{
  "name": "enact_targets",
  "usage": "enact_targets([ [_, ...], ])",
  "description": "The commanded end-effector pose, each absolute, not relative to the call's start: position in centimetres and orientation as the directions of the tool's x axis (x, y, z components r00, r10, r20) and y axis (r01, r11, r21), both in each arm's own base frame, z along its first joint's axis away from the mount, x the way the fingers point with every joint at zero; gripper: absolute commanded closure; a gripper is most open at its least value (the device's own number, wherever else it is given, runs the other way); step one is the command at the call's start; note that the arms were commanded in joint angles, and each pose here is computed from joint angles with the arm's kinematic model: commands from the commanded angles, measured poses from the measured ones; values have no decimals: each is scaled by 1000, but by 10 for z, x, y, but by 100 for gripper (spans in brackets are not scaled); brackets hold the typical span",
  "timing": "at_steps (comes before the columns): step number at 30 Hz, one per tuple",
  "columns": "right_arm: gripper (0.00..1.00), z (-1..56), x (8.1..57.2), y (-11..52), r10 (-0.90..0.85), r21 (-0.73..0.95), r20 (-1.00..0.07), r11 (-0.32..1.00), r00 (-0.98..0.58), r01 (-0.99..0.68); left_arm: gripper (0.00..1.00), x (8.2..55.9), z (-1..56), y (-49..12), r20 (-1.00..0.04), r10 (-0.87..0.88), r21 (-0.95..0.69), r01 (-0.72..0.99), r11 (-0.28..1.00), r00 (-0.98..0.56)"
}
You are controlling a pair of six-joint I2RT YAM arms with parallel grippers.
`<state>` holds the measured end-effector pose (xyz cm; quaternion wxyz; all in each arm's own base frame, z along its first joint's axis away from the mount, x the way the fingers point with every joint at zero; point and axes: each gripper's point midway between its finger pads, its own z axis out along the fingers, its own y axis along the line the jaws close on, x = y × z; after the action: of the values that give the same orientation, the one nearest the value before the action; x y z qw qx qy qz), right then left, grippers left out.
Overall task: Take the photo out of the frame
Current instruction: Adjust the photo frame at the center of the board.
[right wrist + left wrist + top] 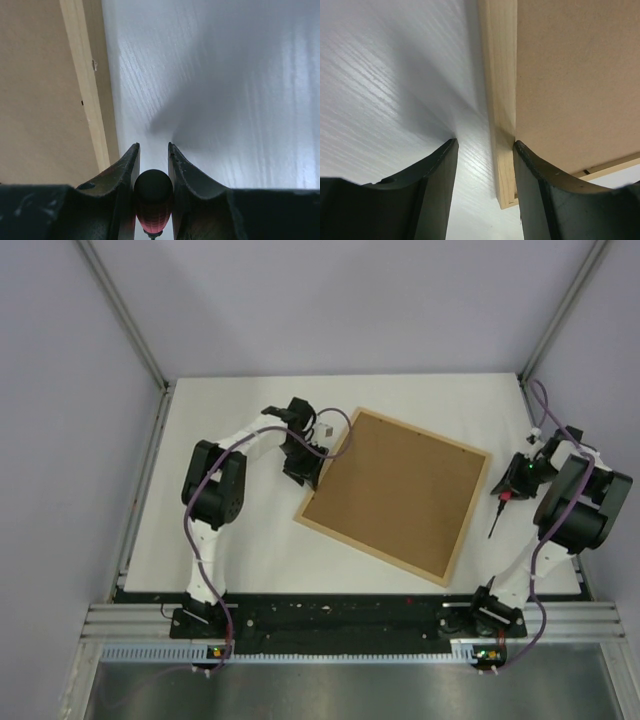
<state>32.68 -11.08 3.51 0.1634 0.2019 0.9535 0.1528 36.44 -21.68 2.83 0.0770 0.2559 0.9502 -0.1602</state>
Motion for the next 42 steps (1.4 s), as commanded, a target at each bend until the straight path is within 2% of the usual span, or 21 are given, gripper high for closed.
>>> enact_targets([
  [1, 100, 29, 342, -92, 426, 450, -248, 846, -870, 286, 46, 374, 20, -197, -199, 402, -234, 442, 866, -894],
  [10, 100, 15, 375, -37, 330, 456, -240, 869, -913, 194, 46, 369, 20, -192, -190, 382, -247, 421, 873, -904],
  [15, 100, 11, 412, -8, 285, 457, -255, 878, -924, 145, 46, 358, 23, -190, -180, 388, -257, 424, 868, -904],
  [21, 100, 40, 465, 4, 266, 443, -347, 892, -899, 93, 46, 338, 31, -195, -179, 401, -324, 439, 838, -898],
  [26, 100, 86, 483, -6, 266, 400, -456, 914, -849, 72, 46, 333, 44, -203, -215, 396, -371, 450, 812, -893],
  [30, 100, 157, 486, 0, 242, 371, -592, 929, -769, 7, 42, 368, 82, -197, -339, 348, -338, 458, 822, -874],
  [31, 100, 178, 485, 7, 232, 373, -627, 928, -743, -25, 31, 378, 96, -197, -378, 335, -334, 464, 820, -863],
  [32, 100, 194, 484, 15, 230, 385, -651, 922, -723, -53, 2, 391, 116, -197, -434, 316, -336, 477, 812, -844],
  [37, 100, 281, 473, 77, 276, 527, -741, 804, -612, -276, 2, 427, 217, -231, -703, 256, -364, 644, 673, -664],
  [39, 100, 308, 469, 104, 315, 582, -756, 726, -575, -367, 2, 428, 243, -251, -760, 220, -393, 702, 594, -611],
  [42, 100, 323, 461, 144, 322, 618, -757, 637, -569, -462, 2, 419, 263, -286, -789, 211, -441, 771, 460, -577],
])
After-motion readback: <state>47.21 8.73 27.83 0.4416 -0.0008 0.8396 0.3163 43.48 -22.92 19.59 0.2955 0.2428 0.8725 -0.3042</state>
